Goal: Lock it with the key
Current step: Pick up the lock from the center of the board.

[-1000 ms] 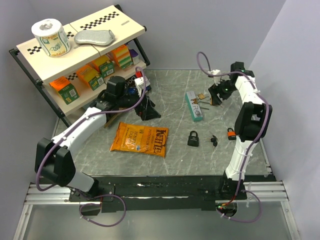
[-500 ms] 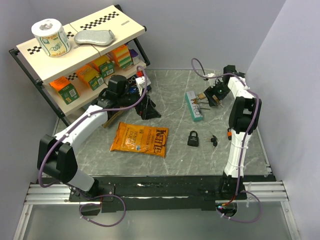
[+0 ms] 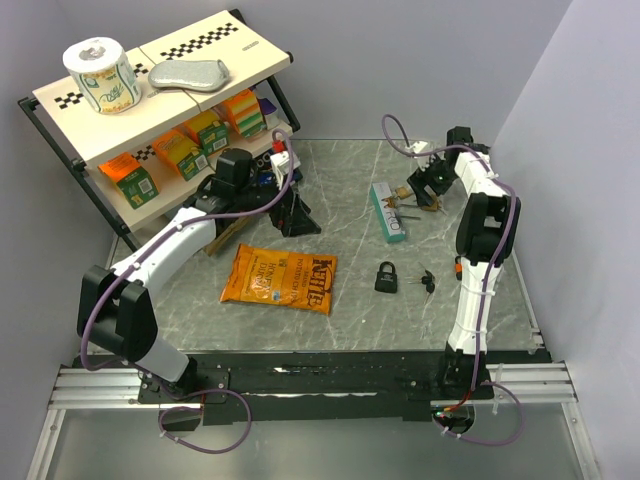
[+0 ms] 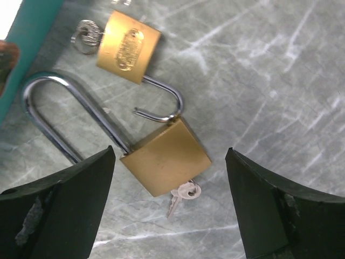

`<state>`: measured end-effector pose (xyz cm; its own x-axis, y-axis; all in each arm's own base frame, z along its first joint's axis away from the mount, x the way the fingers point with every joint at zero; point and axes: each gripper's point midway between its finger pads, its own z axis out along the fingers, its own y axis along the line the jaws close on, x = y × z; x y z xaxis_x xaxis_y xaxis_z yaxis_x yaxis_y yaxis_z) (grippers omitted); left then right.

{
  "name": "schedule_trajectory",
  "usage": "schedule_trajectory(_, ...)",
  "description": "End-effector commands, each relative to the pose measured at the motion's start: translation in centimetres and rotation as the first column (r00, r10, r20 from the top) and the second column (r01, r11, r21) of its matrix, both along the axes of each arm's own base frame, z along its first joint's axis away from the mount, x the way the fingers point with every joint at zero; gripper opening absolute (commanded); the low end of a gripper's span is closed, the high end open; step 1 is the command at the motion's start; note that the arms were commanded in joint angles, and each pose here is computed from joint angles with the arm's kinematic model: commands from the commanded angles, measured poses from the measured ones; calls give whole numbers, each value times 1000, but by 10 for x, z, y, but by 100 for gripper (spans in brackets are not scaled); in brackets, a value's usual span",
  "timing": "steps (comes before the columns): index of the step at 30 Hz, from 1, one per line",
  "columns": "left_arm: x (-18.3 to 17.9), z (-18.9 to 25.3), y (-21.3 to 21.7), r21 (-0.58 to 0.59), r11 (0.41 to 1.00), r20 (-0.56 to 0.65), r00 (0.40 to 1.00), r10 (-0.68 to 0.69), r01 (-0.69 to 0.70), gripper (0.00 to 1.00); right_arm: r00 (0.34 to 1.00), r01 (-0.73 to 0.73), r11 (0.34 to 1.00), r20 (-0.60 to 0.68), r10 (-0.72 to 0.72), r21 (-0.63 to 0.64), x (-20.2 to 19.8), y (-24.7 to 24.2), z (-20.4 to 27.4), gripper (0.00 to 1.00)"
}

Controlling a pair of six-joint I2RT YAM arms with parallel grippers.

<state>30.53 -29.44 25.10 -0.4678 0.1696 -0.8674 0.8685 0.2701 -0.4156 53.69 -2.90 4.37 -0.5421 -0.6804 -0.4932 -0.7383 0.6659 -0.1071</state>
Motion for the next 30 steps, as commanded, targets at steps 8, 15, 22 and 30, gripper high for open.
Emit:
schedule_trajectory(8,5,22,1,-42,999,40,999,-12,14,96,991,-86,996,-100,89,36,-18,3,-20,77)
schedule_trajectory(15,3,24,1,-40,999,35,999,-17,18,96,991,-22,999,-128,25,24,-21,-4,-18,70)
schedule_trajectory(22,0,28,3,-51,999,55,998,-14,17,96,993,-37,998,-117,30,-56,-43,-14,-9,79)
schedule_trajectory(30,-2,31,5,-55,998,63,998,-9,12,96,980,-52,991,-195,27,-123,-67,-22,-9,66)
